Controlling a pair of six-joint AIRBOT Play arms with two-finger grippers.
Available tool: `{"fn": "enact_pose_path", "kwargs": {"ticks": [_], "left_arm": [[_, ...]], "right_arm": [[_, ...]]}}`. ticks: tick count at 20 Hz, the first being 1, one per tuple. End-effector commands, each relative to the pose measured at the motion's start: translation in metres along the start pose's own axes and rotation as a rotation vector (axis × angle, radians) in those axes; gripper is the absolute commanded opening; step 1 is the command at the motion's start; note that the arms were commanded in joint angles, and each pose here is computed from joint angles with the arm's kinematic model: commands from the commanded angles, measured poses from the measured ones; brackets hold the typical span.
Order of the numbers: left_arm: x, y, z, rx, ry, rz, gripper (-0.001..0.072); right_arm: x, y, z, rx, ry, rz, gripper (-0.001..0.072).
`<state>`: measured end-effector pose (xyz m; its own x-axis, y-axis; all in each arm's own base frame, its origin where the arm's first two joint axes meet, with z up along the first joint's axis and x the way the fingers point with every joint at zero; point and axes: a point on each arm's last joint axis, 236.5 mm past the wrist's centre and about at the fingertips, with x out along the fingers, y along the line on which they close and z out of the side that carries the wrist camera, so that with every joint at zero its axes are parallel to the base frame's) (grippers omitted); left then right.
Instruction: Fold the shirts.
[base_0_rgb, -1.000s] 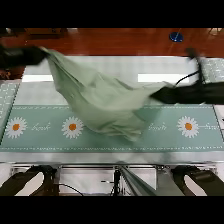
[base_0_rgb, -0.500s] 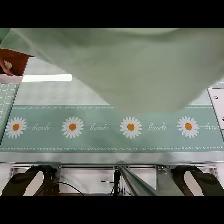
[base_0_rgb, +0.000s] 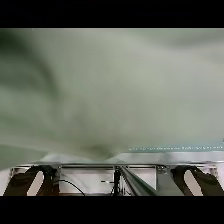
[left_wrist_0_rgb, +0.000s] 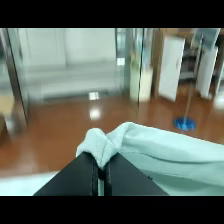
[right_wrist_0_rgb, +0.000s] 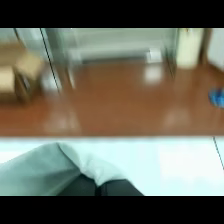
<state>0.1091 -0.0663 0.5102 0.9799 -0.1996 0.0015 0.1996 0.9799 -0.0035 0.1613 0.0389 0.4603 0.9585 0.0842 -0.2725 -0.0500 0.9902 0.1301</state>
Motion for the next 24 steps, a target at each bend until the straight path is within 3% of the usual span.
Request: {"fn": "enact_pose_path", "kwargs": {"ticks": [1, 3, 6, 10, 13, 19, 24], "left_arm": [[-0.008, -0.013, -0.015, -0.055, 0.064, -0.040, 0.0029], [0.003, -0.008, -0.032, -0.063, 0.151, -0.039, 0.0029], [0.028, 0.002, -0.101, -0.096, 0.488, -0.060, 0.0029], [0.086, 0.027, -0.171, -0.151, 0.699, -0.065, 0.0029], [0.158, 0.053, -0.244, -0.251, 0.795, -0.049, 0.0029], [0.295, 0.084, -0.384, -0.348, 0.903, -0.054, 0.0031], [0.366, 0.100, -0.442, -0.420, 0.837, 0.003, 0.0032]], "right_arm": [[-0.013, -0.012, -0.037, 0.001, 0.150, -0.067, 0.0023], [-0.010, -0.016, -0.037, -0.002, 0.158, -0.081, 0.0023], [0.017, -0.034, -0.057, -0.002, 0.268, -0.105, 0.0023], [0.100, -0.068, -0.159, 0.067, 0.662, -0.078, 0.0023], [0.182, -0.099, -0.220, 0.132, 0.801, -0.069, 0.0023], [0.336, -0.152, -0.269, 0.229, 0.769, -0.084, 0.0023], [0.422, -0.158, -0.282, 0.370, 0.609, -0.026, 0.0023]]}}
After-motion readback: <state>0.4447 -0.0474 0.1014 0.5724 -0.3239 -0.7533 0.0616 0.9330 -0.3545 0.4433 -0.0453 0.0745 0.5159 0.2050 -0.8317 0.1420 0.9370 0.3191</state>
